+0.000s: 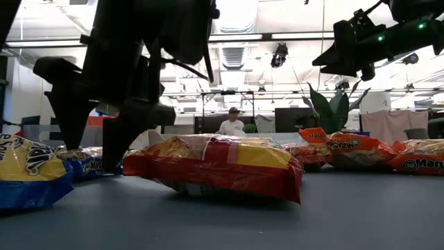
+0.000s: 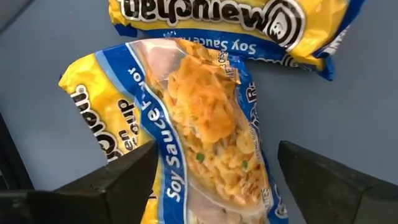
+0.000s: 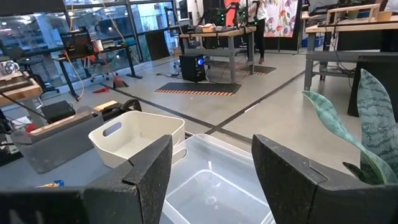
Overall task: Sort Maruchan noodles
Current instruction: Put the blue noodle pack into the gray bin
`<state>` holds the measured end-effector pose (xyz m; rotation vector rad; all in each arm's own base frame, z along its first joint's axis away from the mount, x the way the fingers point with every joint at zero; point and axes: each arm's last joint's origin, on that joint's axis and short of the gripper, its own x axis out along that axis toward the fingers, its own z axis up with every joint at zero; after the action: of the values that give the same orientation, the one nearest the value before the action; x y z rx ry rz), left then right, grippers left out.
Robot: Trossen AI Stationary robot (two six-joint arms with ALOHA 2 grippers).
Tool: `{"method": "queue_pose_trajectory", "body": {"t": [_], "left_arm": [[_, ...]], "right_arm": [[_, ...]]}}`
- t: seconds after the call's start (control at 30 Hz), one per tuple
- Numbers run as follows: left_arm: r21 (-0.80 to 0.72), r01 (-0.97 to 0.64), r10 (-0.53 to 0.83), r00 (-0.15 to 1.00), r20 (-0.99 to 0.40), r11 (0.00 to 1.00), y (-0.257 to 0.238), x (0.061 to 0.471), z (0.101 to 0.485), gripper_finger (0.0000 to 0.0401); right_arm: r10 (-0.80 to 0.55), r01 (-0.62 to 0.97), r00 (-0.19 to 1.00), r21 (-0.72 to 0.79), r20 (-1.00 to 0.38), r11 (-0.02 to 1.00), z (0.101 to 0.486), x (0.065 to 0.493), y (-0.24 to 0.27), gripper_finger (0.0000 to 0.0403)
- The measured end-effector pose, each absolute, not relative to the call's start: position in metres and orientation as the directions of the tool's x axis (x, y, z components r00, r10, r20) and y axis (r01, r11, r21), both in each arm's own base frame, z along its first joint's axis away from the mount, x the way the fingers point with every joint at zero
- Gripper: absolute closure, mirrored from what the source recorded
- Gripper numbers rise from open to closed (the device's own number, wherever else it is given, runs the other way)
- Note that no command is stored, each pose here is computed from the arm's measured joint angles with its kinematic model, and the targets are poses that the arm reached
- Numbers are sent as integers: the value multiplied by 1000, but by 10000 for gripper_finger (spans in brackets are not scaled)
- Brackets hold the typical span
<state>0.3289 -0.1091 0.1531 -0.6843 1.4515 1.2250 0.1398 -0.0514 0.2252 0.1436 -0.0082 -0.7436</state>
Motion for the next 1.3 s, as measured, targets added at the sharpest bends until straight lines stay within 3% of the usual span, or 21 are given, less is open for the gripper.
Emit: {"method": "queue_pose_trajectory", "body": {"t": [0.53,0.73,1.3], "left_arm": [[384,-869,249,-315,-916,313,-111,327,143,79],[398,-863,265,-323,-909,312,-114,323,141,94],[430,-855,292,-349,-890,289,-119,315,141,210]], "right_arm": [[-675,673,737,134,-42,727,225,140,-51,193],[-675,673,737,134,-42,727,225,140,-51,193],[-674,673,737,134,-42,728,225,140,-51,193]]}}
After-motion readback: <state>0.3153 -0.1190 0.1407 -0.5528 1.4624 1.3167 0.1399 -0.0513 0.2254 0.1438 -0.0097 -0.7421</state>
